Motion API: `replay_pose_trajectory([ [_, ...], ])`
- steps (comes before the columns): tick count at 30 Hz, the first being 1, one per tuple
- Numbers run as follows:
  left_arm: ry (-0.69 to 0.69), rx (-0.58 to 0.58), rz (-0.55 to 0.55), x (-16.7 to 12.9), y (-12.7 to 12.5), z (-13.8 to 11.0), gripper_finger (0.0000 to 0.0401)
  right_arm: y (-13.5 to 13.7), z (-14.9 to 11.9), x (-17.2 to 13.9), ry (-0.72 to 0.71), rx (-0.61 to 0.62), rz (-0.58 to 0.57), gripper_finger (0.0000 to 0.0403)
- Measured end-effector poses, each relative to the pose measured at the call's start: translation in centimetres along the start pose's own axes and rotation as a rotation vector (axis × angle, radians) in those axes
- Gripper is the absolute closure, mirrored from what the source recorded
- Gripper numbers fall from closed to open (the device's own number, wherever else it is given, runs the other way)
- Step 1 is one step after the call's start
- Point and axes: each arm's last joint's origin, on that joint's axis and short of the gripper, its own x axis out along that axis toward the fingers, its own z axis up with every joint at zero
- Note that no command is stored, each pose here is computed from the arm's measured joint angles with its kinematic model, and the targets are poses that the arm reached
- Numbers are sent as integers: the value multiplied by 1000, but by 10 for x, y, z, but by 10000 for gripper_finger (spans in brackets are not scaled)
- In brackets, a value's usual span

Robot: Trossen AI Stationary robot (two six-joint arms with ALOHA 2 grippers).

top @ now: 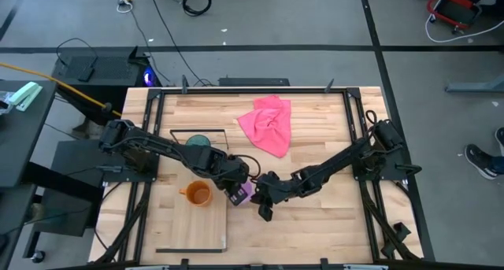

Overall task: Stack small to large cups/mugs on shelf
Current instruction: Put the purple cup on the shelf

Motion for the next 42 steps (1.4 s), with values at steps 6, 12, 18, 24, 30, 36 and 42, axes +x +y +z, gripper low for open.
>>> replay_pose_trajectory([
  [6,-46,-3,39,0,2,2,315,-2,0,0,9,-22,-10,335],
  [12,-30,-39,30,0,2,2,321,-12,3,2,32,-15,-55,335],
  [18,-17,-87,46,0,4,1,317,-23,12,4,21,7,-83,335],
  [24,-22,-141,94,-1,8,0,320,-31,18,5,12,22,-98,335],
  [30,-37,-190,108,-1,10,2,319,-26,13,4,30,5,-86,335],
  [36,-58,-288,149,-2,16,5,322,-18,7,3,62,-2,-42,335],
  [42,-64,-371,203,-3,21,3,319,-7,-3,1,112,-21,18,335],
])
